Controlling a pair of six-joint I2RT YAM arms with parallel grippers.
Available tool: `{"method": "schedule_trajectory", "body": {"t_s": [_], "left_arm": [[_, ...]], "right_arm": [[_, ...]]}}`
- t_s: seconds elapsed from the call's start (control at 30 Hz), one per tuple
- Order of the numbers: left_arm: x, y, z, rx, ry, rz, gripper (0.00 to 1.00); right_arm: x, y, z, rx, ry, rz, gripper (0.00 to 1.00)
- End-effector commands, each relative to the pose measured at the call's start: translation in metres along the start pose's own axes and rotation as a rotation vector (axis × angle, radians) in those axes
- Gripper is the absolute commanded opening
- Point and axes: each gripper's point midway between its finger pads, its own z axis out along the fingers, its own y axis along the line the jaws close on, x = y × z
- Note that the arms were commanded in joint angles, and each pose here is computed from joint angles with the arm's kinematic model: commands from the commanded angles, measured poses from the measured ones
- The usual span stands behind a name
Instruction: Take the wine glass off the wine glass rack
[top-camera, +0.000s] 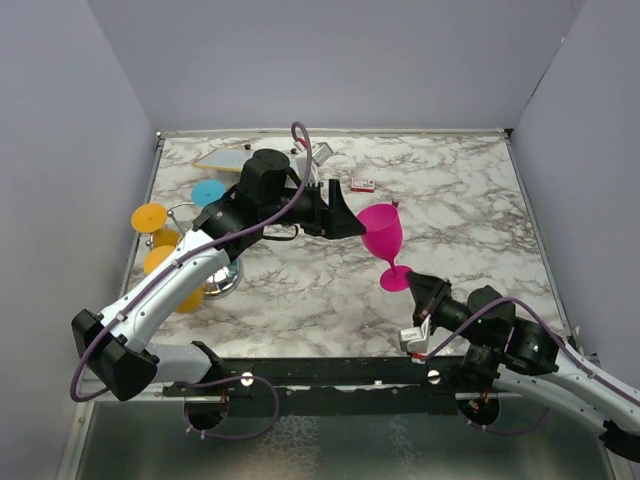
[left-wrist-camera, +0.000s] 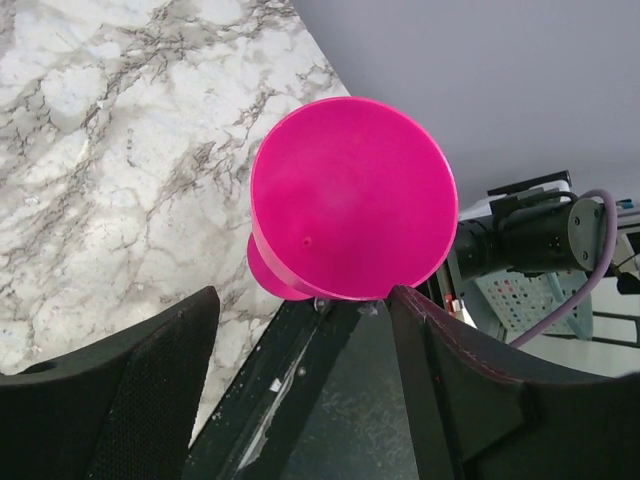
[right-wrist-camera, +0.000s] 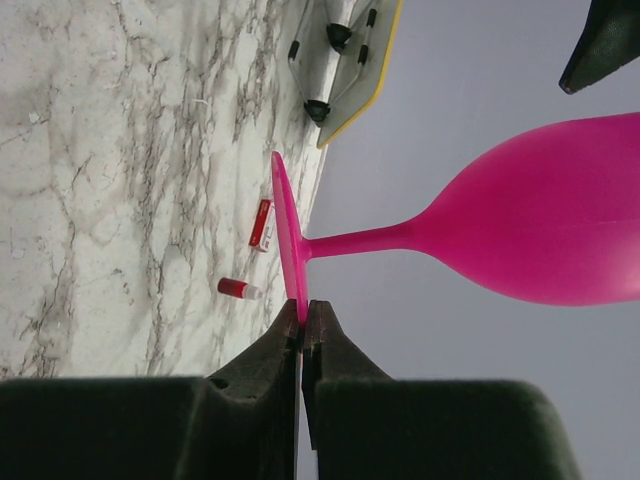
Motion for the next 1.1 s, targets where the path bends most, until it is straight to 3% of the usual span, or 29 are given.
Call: {"method": "schedule_trajectory", "body": {"t_s": [0.0, 0.13, 0.33, 0.6, 0.87, 1.07], "left_arm": [[-0.008, 0.000, -0.014, -0.079, -0.065, 0.030, 0.74], [-0.015, 0.001, -0.027, -0.128, -0.119, 0.042, 0.81], [-0.020, -0.002, -0.030, -0.134, -0.148, 0.015, 0.82], [-0.002, 0.010, -0.005, -0.117, -0.040, -0.061, 0.63], [0.013, 0.012, 0.005, -0.086, 0.034, -0.069, 0.55], [0.028, 0.012, 0.001, -0.070, 0.076, -0.072, 0.32]], "right_arm": [[0.001, -0.017, -0.005, 0.034, 0.016, -0.269, 0.01], [0.000, -0.017, -0.005, 0.034, 0.016, -0.274, 0.01], [-0.002, -0.015, -0.003, 0.026, 0.005, -0.283, 0.01], [-0.004, -0.018, -0.001, 0.040, -0.006, -0.299, 0.01], [0.002, -0.010, 0.001, -0.005, 0.029, -0.338, 0.01], [0.006, -0.006, 0.003, -0.030, 0.046, -0.341, 0.01]]}}
